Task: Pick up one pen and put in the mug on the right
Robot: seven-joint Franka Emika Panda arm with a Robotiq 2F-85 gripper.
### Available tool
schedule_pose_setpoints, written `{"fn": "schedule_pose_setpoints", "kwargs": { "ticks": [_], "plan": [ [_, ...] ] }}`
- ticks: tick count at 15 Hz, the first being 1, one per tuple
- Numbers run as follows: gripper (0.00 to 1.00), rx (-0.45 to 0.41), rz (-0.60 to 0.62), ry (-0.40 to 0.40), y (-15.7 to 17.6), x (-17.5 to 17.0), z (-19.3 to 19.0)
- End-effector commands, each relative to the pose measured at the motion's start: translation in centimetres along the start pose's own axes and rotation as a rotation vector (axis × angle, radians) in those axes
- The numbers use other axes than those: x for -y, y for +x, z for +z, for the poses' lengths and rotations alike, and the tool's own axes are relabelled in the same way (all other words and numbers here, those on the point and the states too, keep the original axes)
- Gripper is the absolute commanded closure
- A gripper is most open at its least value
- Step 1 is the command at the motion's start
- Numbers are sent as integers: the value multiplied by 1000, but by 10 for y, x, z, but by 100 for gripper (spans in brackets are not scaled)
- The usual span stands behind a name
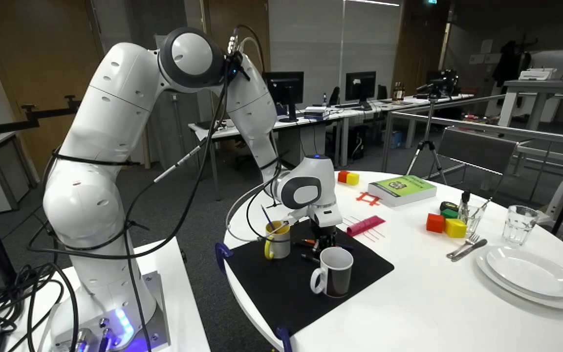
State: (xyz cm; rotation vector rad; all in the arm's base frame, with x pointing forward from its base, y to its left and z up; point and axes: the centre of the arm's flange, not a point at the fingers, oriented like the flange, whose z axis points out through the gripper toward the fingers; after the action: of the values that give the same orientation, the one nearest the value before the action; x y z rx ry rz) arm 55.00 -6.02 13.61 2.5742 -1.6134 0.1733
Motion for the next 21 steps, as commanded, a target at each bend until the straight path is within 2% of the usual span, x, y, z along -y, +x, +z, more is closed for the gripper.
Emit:
{"fn": "schedule_pose_setpoints", "kwargs": {
  "ticks": [1, 14, 21],
  "plan": [
    [96, -22, -40, 15, 0, 1, 6],
    [96, -82, -144, 73, -8, 20, -19],
    [96, -153, -165, 127, 6, 20, -48]
  ]
}}
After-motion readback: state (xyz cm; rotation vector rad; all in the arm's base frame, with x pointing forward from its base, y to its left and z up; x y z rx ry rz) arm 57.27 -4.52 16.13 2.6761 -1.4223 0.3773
